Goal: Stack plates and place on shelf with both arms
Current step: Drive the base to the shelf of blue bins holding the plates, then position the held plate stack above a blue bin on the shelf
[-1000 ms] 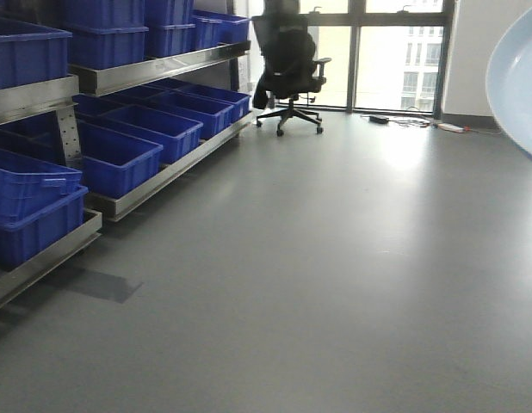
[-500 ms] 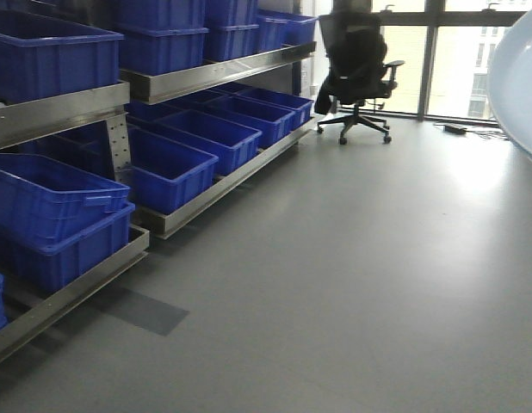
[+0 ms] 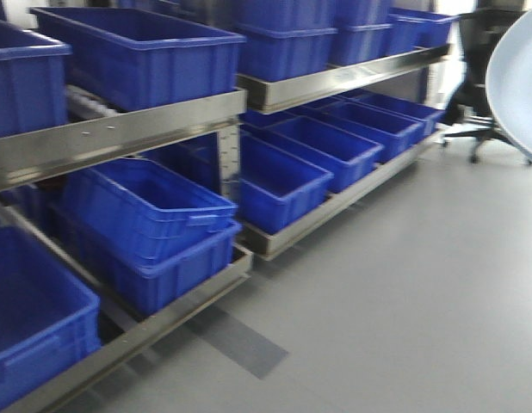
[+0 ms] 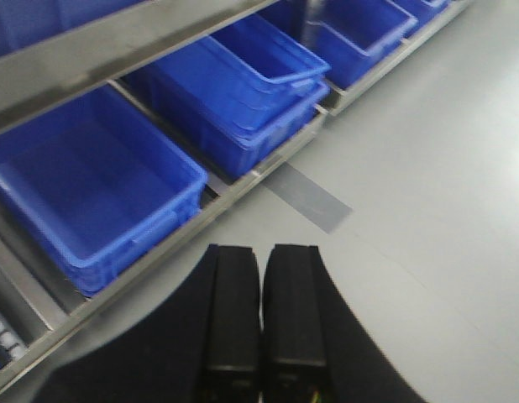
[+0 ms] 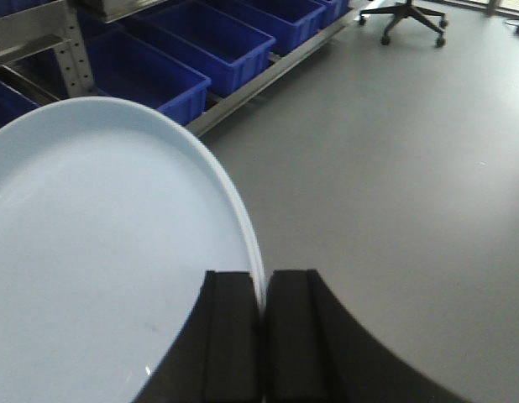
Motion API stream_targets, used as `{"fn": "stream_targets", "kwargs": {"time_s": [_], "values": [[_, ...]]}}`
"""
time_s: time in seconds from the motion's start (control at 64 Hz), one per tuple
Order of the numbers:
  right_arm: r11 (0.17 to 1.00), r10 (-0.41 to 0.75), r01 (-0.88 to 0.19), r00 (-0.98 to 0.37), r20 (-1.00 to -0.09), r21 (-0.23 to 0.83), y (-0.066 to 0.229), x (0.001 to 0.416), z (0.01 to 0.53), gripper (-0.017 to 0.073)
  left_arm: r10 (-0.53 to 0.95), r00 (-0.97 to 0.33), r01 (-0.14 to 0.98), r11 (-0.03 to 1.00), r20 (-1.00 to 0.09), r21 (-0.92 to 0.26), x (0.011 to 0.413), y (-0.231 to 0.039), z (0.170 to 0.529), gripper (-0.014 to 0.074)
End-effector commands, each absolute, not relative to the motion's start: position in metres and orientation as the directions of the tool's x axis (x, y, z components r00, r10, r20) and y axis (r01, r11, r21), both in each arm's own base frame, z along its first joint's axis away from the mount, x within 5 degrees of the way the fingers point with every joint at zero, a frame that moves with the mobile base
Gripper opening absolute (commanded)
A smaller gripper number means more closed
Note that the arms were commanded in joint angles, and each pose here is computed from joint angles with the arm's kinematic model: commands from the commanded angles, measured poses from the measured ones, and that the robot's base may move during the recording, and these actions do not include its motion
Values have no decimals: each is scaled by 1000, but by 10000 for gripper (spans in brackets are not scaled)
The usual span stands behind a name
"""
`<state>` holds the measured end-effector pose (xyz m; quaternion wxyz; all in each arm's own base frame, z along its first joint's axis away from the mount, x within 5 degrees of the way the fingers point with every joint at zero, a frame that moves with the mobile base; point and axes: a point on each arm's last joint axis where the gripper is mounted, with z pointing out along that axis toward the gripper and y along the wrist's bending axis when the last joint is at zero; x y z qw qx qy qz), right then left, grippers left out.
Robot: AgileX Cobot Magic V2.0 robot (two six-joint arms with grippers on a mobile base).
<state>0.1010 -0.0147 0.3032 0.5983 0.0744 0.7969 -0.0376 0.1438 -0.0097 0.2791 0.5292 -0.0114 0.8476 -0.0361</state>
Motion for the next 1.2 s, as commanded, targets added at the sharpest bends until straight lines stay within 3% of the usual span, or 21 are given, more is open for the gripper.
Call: {"fn": "stream_targets", "kwargs": {"time_s": [0.0,1.188], "values": [[989,46,143,-149,-988,25,-14,102,322,25,-70,-336,33,996,-939,-86,148,-11,296,87],[990,45,137,-149,-988,25,-13,102,322,25,-70,-336,33,996,-939,-86,148,-11,296,87]]}}
